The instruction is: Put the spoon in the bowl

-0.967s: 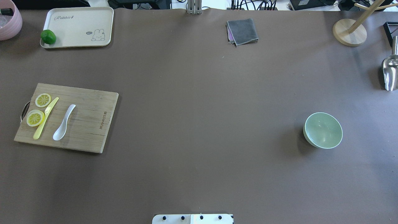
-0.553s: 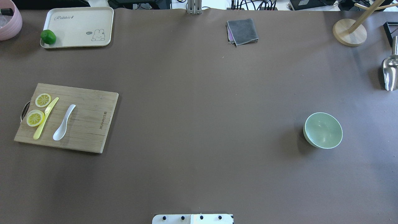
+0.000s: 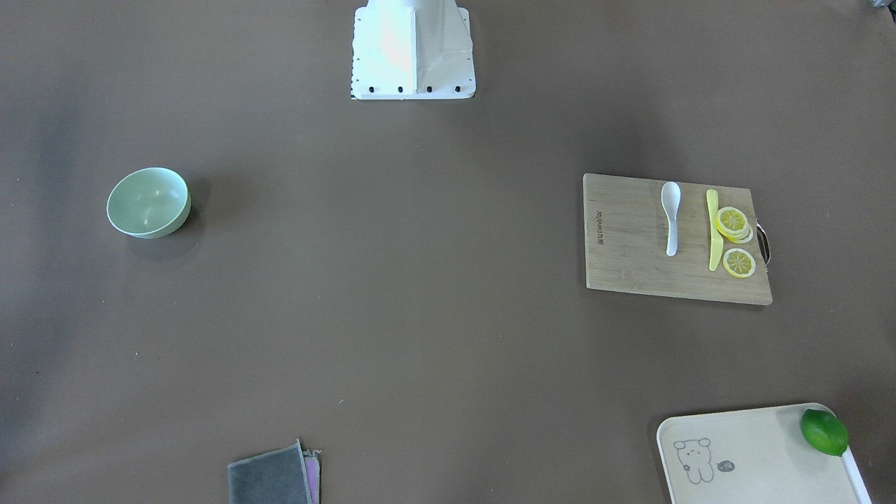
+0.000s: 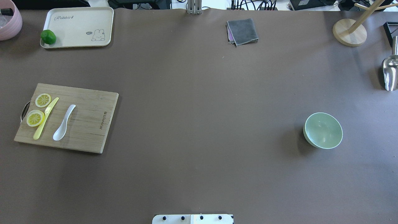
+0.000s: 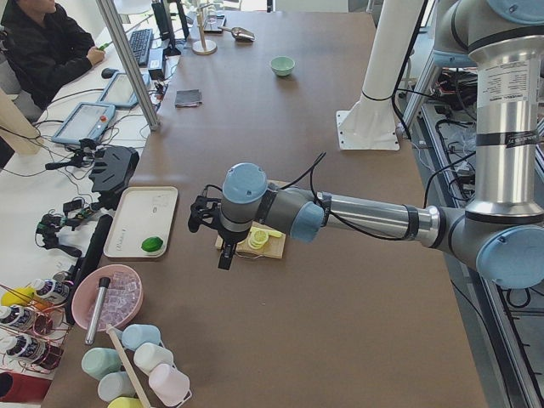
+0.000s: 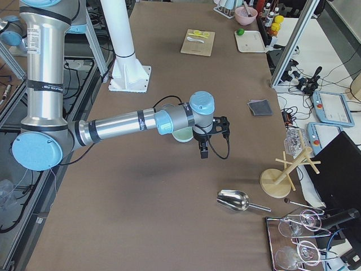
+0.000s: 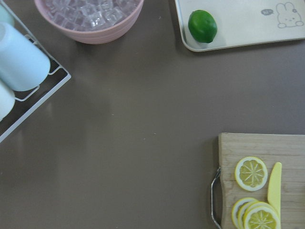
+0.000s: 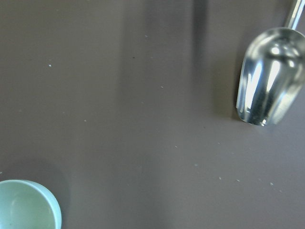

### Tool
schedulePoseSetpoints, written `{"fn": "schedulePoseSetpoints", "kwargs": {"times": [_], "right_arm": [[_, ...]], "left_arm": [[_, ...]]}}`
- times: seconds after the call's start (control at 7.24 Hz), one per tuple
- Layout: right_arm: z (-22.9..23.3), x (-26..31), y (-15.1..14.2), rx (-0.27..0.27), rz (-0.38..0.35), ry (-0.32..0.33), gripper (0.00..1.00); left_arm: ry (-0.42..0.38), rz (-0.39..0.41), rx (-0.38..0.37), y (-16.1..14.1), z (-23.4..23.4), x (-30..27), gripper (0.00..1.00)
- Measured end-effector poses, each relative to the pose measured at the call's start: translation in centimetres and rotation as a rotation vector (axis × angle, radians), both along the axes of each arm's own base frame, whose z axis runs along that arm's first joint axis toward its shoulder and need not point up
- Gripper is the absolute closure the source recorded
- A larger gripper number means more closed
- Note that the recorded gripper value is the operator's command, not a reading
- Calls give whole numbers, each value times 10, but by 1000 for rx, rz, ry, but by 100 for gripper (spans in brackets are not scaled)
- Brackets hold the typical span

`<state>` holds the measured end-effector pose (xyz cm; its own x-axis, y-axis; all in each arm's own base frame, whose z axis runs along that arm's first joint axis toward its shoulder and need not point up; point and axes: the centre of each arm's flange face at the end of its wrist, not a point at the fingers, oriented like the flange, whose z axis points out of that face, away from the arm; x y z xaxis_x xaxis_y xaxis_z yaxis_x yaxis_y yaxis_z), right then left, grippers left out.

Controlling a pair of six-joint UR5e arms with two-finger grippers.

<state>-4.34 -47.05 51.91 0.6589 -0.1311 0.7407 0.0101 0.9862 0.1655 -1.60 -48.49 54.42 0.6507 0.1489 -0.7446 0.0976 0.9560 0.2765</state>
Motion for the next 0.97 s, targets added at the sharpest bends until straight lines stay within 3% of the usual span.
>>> {"fn": "schedulePoseSetpoints", "kwargs": {"times": [0.28,0.69,0.97], "right_arm": [[-24,-61,5,18,-47,-61,0],[-15,-139,23,65,-155,-26,0],[13,-168,30,49,-146,-55,0]], "left_arm": [[46,53,30,-27,-39,56,2],[61,127,51,-31,-54,108,2],[67,130,46,-31,-55,115,2]]}}
